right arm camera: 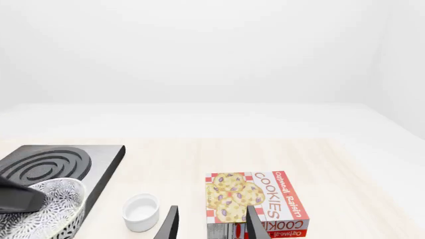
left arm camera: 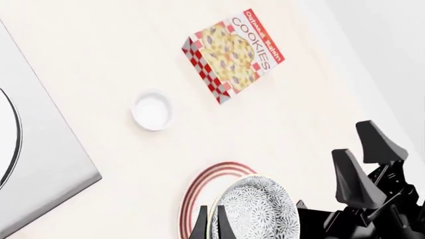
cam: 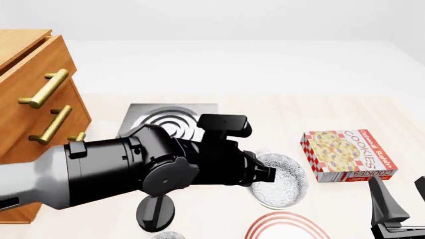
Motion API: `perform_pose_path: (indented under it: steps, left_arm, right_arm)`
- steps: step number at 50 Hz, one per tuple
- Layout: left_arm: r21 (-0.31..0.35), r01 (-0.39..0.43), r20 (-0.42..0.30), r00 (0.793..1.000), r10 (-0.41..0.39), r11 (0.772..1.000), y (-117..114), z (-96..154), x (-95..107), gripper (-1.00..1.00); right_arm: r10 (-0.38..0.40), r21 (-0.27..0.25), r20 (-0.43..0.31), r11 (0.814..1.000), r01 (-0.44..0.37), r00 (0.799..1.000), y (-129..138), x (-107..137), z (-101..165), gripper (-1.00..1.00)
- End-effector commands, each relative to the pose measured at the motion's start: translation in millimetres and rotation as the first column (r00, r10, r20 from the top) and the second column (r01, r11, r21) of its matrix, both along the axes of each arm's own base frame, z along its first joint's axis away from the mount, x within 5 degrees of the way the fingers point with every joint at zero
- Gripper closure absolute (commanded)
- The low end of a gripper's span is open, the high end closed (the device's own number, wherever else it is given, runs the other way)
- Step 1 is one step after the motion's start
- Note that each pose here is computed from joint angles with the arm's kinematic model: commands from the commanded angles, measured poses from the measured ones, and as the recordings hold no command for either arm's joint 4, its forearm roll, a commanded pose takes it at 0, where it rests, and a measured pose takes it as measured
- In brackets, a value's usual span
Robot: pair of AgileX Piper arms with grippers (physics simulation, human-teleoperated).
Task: Pick the akita bowl on the wooden cabinet and place it on the plate.
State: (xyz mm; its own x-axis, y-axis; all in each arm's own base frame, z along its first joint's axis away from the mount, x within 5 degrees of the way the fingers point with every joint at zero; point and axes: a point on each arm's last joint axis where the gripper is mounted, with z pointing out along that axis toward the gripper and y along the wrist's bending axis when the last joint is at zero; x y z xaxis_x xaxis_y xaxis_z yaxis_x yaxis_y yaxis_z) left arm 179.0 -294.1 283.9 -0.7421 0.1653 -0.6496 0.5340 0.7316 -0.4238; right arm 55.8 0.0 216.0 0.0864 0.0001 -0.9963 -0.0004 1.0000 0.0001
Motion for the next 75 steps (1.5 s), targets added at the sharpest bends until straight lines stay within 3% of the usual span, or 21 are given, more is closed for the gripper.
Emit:
perform_pose_path:
  steps: [1,52,75]
  left_arm:
    - [-0.006,0.006,-0.014,1.0,-0.007,1.0,-6.2,-7.4,-2.8,1.0]
    - [0.011,0.012,-0.08,0.997,-0.011,1.0,-34.7,-50.1,-6.6,1.0]
    - [0.01,-0.006,-0.1,0.995,0.007,1.0,-35.5,-62.8,-5.3,1.0]
  right_arm:
    - [0.0,0.0,0.0,1.0,0.0,1.0,0.0,0.0,0.0,-1.0]
    - [0.0,0.0,0.0,1.0,0.0,1.0,0.0,0.0,0.0,-1.0]
    - [0.0,0.0,0.0,1.0,0.0,1.0,0.0,0.0,0.0,-1.0]
